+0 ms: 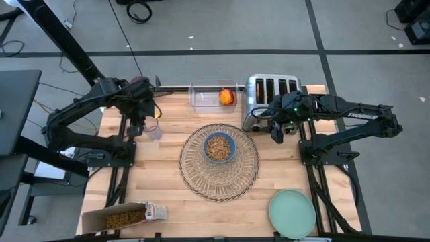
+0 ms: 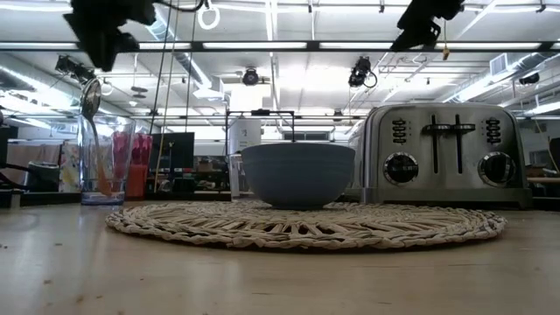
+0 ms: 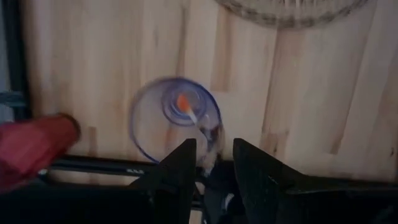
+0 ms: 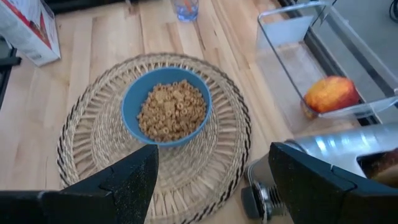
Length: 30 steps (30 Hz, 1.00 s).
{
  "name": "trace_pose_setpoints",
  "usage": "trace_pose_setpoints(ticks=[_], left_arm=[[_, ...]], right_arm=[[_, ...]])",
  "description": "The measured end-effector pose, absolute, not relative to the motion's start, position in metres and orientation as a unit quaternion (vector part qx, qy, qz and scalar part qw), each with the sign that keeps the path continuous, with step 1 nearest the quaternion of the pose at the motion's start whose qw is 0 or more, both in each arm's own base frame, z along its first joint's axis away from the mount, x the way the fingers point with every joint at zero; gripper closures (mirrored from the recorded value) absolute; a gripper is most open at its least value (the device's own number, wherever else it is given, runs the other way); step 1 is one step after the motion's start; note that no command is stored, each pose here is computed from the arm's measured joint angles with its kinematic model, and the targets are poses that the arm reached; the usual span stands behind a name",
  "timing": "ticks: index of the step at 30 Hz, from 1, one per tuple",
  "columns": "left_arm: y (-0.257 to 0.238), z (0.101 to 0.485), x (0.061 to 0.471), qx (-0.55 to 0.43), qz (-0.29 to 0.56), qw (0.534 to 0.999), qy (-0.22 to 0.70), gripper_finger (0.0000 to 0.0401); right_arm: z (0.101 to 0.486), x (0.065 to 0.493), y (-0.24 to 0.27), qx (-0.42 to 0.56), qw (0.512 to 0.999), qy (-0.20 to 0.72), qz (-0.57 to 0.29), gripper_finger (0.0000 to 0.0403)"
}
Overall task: Arrange a breakfast setting
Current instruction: Put the orange spoon to the right of the blue bowl on the brown placemat
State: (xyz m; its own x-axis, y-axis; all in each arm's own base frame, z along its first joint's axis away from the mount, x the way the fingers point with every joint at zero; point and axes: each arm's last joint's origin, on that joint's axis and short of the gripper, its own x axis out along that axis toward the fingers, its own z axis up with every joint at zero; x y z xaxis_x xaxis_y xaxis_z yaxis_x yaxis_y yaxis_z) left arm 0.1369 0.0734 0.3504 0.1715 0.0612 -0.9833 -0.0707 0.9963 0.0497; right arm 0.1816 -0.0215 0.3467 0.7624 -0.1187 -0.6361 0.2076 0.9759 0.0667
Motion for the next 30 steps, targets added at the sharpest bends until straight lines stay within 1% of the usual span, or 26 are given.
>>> trace_pose_setpoints(ticks=[5, 11, 17, 20, 23, 27, 30], left_arm=[[0.068, 0.336, 0.128, -0.01, 0.035, 0.755, 0.655, 0.0287], [0.068, 0.331, 0.126, 0.014, 0.022, 0.747, 0.664, 0.0287], [0.068, 0.332, 0.127, 0.006, 0.034, 0.746, 0.665, 0.0287], [0.069, 0.339, 0.127, 0.0, 0.048, 0.754, 0.655, 0.0287], [0.069, 0.346, 0.126, 0.014, 0.055, 0.76, 0.647, 0.0287], [0.07, 0.346, 0.126, 0.032, 0.05, 0.757, 0.651, 0.0287], [0.069, 0.341, 0.128, 0.024, 0.033, 0.758, 0.651, 0.0287]], right_arm=[[0.35, 0.184, -0.022, 0.078, 0.942, 0.314, -0.091, 0.0096], [0.354, 0.187, -0.022, 0.101, 0.947, 0.288, -0.096, 0.0096], [0.356, 0.188, -0.022, 0.114, 0.95, 0.274, -0.099, 0.0096], [0.356, 0.188, -0.022, 0.115, 0.95, 0.272, -0.099, 0.0096], [0.356, 0.188, -0.022, 0.115, 0.95, 0.272, -0.099, 0.0096], [0.357, 0.189, -0.022, 0.114, 0.952, 0.267, -0.099, 0.0096], [0.357, 0.19, -0.022, 0.114, 0.952, 0.266, -0.099, 0.0096]])
